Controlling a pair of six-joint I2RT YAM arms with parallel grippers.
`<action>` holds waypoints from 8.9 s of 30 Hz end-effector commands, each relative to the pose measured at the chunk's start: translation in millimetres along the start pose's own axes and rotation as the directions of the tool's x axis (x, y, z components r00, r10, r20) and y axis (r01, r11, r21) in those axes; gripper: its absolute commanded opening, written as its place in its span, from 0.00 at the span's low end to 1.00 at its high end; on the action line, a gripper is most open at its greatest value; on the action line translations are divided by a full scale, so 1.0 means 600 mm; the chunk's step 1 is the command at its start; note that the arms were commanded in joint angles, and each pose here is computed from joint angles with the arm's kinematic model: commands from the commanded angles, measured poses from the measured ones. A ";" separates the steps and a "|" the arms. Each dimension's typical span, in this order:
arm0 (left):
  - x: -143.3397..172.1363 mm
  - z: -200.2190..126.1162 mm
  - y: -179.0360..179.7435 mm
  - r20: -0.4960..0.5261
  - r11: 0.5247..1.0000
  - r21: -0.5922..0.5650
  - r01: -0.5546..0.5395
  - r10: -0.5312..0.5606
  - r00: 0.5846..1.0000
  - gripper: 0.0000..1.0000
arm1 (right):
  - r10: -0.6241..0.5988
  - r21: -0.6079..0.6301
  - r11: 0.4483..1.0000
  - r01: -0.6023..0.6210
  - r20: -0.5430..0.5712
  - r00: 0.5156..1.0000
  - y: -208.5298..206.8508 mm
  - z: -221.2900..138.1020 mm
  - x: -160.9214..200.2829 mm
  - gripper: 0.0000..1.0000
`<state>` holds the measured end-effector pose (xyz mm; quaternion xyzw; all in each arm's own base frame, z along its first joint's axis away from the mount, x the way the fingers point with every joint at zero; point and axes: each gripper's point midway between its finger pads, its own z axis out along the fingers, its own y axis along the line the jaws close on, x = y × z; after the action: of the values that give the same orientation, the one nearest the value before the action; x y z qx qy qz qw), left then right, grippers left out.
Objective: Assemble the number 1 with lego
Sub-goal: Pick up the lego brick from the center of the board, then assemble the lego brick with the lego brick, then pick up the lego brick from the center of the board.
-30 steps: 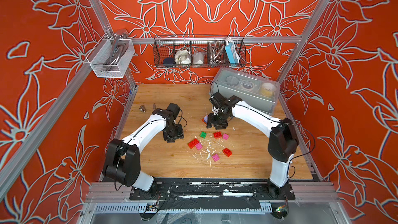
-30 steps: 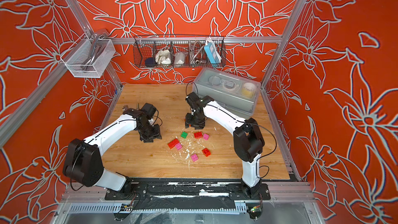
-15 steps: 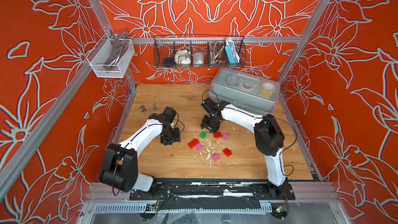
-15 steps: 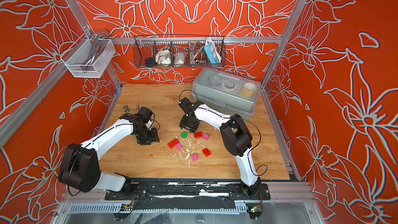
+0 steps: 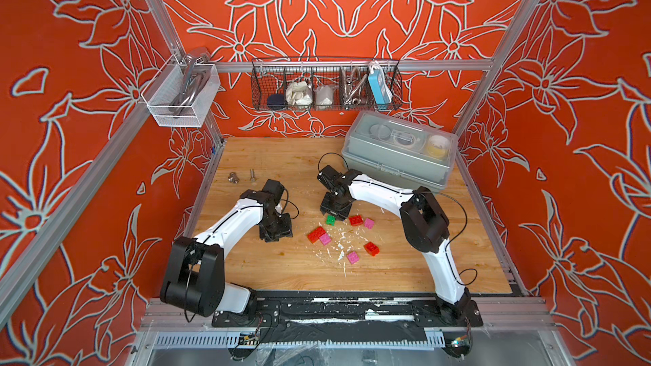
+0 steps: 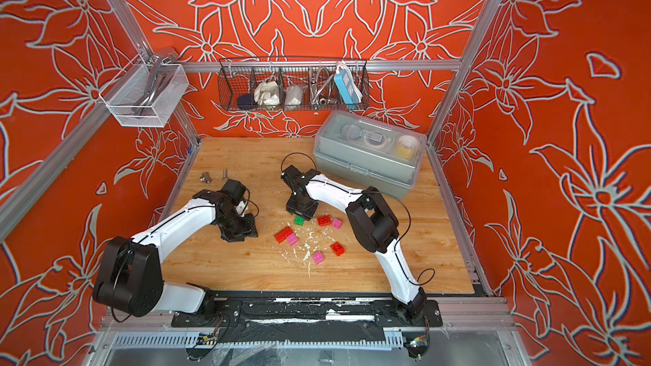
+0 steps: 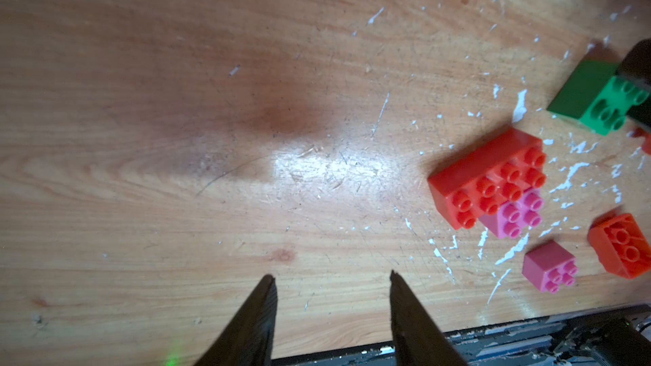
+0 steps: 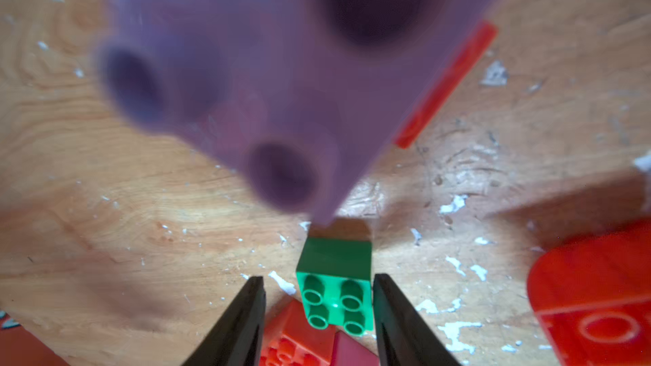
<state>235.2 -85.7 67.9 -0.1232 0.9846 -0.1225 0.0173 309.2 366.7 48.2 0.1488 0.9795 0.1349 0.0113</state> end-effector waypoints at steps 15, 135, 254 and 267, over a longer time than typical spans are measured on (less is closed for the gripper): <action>0.002 -0.002 0.001 0.022 1.000 0.014 -0.020 0.020 1.000 0.50 | -0.445 0.179 0.890 0.419 0.148 0.883 0.002 -0.012 0.003 0.54; 0.006 0.012 0.001 -0.007 1.000 0.019 -0.024 0.025 1.000 0.48 | -0.907 0.041 0.416 0.908 -0.048 0.418 -0.006 -0.087 -0.140 0.29; 0.017 -0.076 -0.022 0.281 0.997 0.030 -0.068 0.057 0.958 0.53 | -0.879 0.095 0.478 0.873 0.060 0.474 -0.152 -0.051 0.004 0.70; 0.023 -0.083 -0.020 0.285 0.998 0.034 -0.058 0.046 0.957 0.53 | -0.868 0.146 0.494 0.857 0.030 0.495 -0.162 -0.008 -0.014 0.68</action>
<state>227.0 -91.1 118.4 -0.1093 0.9716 -0.1286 0.1660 281.2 271.1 26.6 -0.3593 0.9251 0.0632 0.1054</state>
